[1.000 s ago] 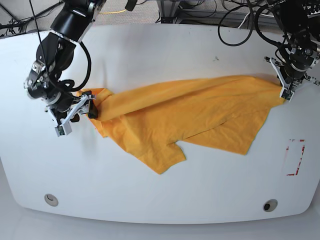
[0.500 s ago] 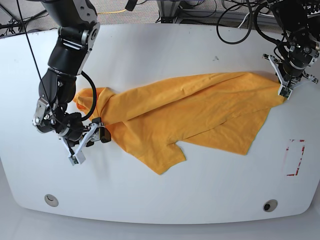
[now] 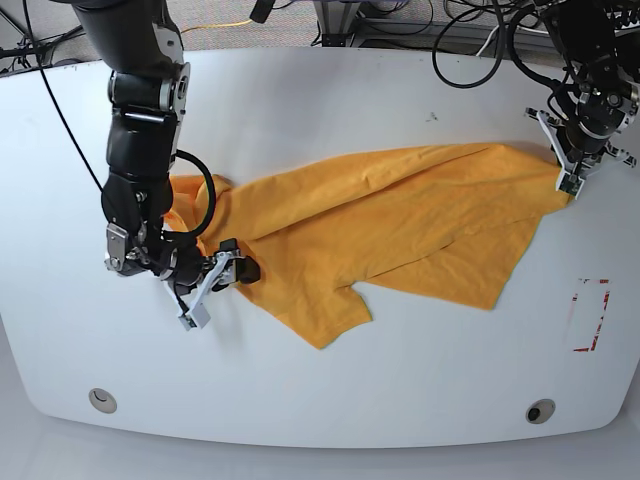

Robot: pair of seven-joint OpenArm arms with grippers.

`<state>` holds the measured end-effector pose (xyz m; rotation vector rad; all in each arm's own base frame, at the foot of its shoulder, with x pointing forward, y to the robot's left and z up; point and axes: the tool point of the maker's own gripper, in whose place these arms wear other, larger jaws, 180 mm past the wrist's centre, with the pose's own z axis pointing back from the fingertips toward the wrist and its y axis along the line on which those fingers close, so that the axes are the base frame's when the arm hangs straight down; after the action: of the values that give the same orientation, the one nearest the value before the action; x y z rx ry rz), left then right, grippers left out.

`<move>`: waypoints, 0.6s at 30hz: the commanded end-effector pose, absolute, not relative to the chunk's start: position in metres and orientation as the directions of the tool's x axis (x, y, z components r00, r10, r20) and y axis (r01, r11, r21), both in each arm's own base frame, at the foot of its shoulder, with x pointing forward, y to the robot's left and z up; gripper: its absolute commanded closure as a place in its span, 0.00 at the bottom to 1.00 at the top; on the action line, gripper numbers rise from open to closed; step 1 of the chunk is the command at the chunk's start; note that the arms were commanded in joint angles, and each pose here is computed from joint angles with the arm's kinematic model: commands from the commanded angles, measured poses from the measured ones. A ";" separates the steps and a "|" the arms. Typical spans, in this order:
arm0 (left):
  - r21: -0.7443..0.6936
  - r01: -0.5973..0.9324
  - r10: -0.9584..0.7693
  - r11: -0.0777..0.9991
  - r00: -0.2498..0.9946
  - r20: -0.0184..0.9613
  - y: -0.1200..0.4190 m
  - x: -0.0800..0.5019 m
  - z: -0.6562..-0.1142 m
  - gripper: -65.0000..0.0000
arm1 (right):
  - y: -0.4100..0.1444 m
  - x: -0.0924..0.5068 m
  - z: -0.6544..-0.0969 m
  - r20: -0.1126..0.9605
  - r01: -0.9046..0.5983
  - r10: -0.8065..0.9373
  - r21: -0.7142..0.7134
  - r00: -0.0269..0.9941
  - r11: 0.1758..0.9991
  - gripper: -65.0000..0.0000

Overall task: Fold the T-shirt properly
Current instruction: 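Regrasp the shirt edge with the right gripper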

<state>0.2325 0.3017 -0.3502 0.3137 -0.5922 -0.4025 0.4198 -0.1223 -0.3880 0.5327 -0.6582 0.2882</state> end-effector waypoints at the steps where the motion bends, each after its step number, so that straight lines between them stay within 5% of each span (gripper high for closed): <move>1: 0.419 0.262 -0.460 0.869 0.739 0.493 0.305 0.239 -0.339 1.00 | -0.121 0.441 -0.366 0.716 -0.434 0.045 0.371 0.696 0.821 0.39; 7: 0.419 0.262 -0.460 0.869 0.739 0.493 0.305 0.239 -0.339 1.00 | -0.110 0.438 -0.378 0.709 -0.442 0.046 0.386 0.704 0.810 0.43; 13: 0.412 0.286 -0.475 0.865 0.730 0.491 0.297 0.242 -0.342 1.00 | -0.111 0.439 -0.378 0.717 -0.439 0.034 0.389 0.697 0.810 0.99; 18: 0.409 0.318 -0.501 0.855 0.712 0.493 0.286 0.246 -0.342 1.00 | -0.127 0.446 -0.350 0.761 -0.474 0.089 0.304 0.643 0.826 1.00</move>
<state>0.2395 0.2838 -0.3541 0.2832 -0.5976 -0.4528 0.4236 -0.1124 -0.3915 0.5537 -0.7133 0.2969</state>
